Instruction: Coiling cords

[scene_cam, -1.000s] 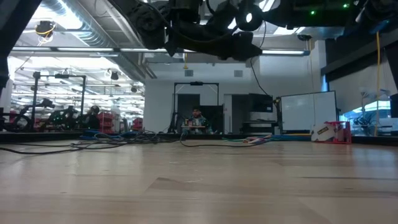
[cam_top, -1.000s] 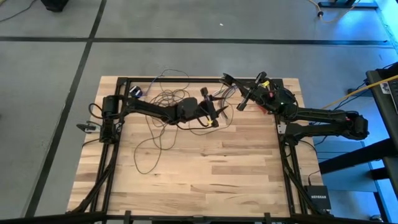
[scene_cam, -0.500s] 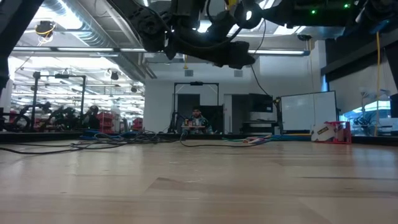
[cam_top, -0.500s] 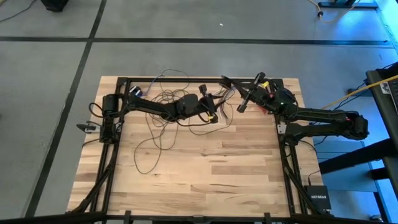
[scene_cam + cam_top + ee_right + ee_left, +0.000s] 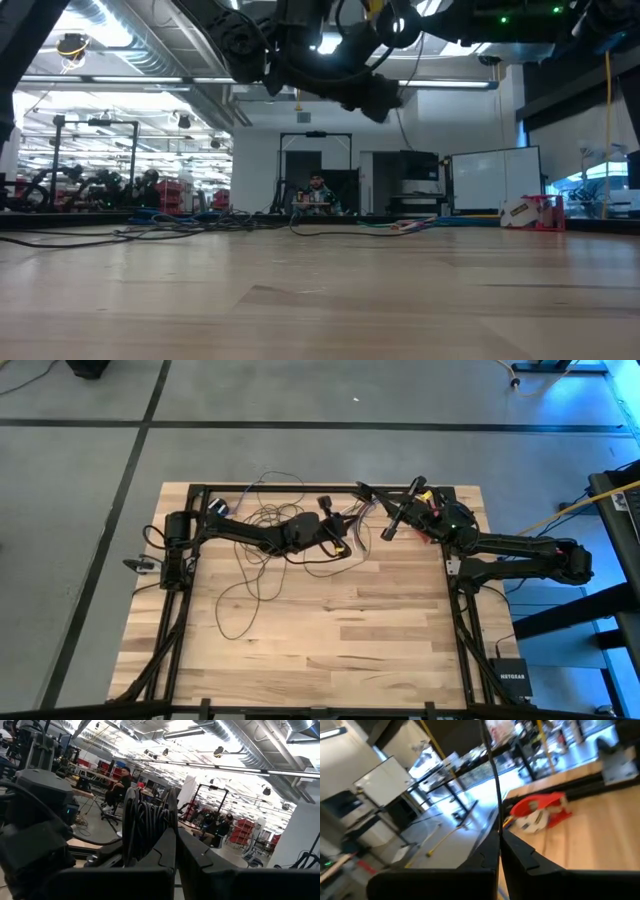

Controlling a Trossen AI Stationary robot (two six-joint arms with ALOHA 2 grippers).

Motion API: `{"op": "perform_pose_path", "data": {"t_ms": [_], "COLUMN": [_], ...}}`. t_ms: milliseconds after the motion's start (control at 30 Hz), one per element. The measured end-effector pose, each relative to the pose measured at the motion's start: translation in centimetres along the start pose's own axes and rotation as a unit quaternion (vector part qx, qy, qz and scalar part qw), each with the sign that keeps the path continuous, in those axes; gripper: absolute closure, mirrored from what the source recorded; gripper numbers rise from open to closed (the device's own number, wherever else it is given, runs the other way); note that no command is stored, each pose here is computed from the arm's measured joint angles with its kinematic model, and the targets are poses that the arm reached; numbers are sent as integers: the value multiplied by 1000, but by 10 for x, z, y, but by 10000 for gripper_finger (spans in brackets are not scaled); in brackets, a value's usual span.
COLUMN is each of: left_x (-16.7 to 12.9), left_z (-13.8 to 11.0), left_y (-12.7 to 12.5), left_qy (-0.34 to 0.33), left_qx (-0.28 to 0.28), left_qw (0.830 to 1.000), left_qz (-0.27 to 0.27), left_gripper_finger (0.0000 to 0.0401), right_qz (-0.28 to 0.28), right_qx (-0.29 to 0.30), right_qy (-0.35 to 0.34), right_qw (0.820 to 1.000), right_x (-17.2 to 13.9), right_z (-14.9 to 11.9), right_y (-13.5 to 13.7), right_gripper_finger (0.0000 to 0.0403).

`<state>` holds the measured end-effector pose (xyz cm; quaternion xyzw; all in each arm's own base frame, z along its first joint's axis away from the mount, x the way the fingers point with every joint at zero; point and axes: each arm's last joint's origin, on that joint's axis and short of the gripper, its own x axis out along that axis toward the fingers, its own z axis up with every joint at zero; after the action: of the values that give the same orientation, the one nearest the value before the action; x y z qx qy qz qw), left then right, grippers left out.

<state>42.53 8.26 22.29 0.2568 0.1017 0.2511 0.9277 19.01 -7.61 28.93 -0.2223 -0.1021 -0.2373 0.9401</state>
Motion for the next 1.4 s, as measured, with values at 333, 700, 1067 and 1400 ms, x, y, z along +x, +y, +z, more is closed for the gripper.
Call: {"op": "perform_pose_path", "data": {"t_ms": [333, 700, 1067, 1400], "left_x": [-2, -24, -56, -60], "left_z": [-4, 12, 42, 50], "left_y": [7, 30, 52, 40], "left_qy": [79, 114, 65, 22], "left_qx": [75, 92, 16, -15], "left_qw": [990, 982, 992, 999], "left_qz": [89, 121, 109, 43], "left_gripper_finger": [398, 396, 396, 396], "right_qz": [29, 90, 58, 47], "right_qx": [-6, -34, -103, -136], "right_qy": [2, 26, 108, 142], "right_qw": [1000, 995, 987, 979], "right_x": [0, 1, 3, 14], "right_z": [-2, -6, -14, -31], "right_y": [2, 7, 6, 12], "right_gripper_finger": [394, 394, 397, 396]}}
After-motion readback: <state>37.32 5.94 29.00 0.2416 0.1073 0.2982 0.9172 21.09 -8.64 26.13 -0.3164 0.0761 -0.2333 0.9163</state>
